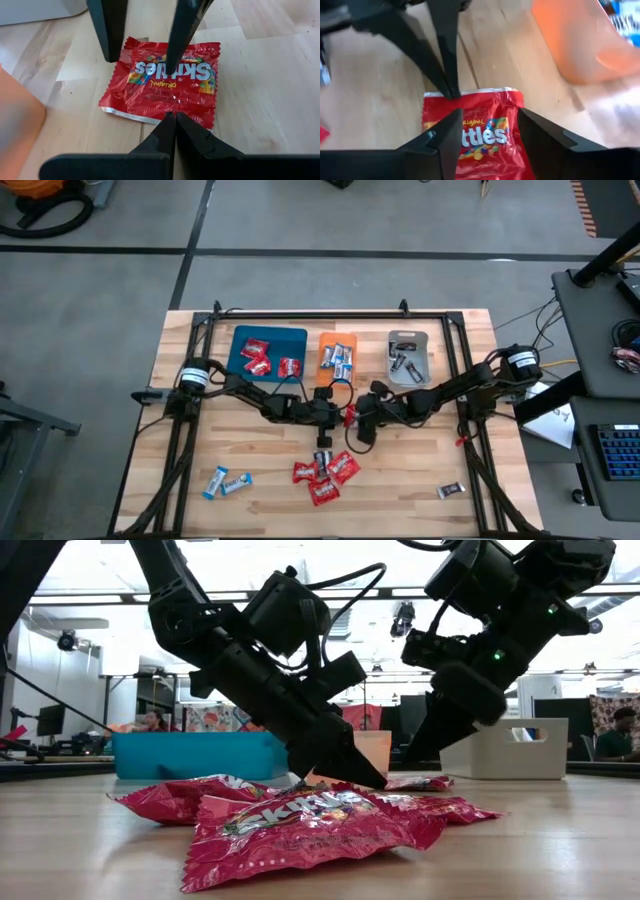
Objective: Sort candy
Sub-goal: Put the red candy into the blue bin
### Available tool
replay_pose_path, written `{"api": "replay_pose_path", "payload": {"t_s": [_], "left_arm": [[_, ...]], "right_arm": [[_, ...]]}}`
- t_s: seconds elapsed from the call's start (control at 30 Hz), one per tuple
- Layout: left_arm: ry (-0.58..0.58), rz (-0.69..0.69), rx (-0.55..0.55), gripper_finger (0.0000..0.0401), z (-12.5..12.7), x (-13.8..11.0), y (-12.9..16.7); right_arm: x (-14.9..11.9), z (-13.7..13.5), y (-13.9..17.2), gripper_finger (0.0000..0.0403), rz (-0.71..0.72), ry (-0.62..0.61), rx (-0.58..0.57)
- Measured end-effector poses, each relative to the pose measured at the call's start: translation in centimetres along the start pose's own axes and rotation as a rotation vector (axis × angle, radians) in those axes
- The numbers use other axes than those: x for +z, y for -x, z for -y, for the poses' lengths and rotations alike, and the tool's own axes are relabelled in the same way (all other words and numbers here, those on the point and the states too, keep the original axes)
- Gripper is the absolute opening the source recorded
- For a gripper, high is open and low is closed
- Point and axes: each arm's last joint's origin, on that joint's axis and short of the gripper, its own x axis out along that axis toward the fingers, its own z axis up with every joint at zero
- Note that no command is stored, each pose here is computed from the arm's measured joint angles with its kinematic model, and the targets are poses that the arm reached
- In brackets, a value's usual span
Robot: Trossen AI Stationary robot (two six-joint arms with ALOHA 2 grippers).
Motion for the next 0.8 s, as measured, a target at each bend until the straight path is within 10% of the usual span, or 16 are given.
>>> {"api": "replay_pose_path", "payload": {"t_s": [0.5,0.8], "left_arm": [[0.008,-0.002,0.0,0.0,0.0,0.0,0.0],[0.012,-0.002,0.0,0.0,0.0,-0.1,0.0]], "right_arm": [[-0.8,0.1,-0.2,0.0358,-0.082,0.038,-0.002],[-1.0,0.1,-1.2,0.037,-0.093,0.015,0.034]]}}
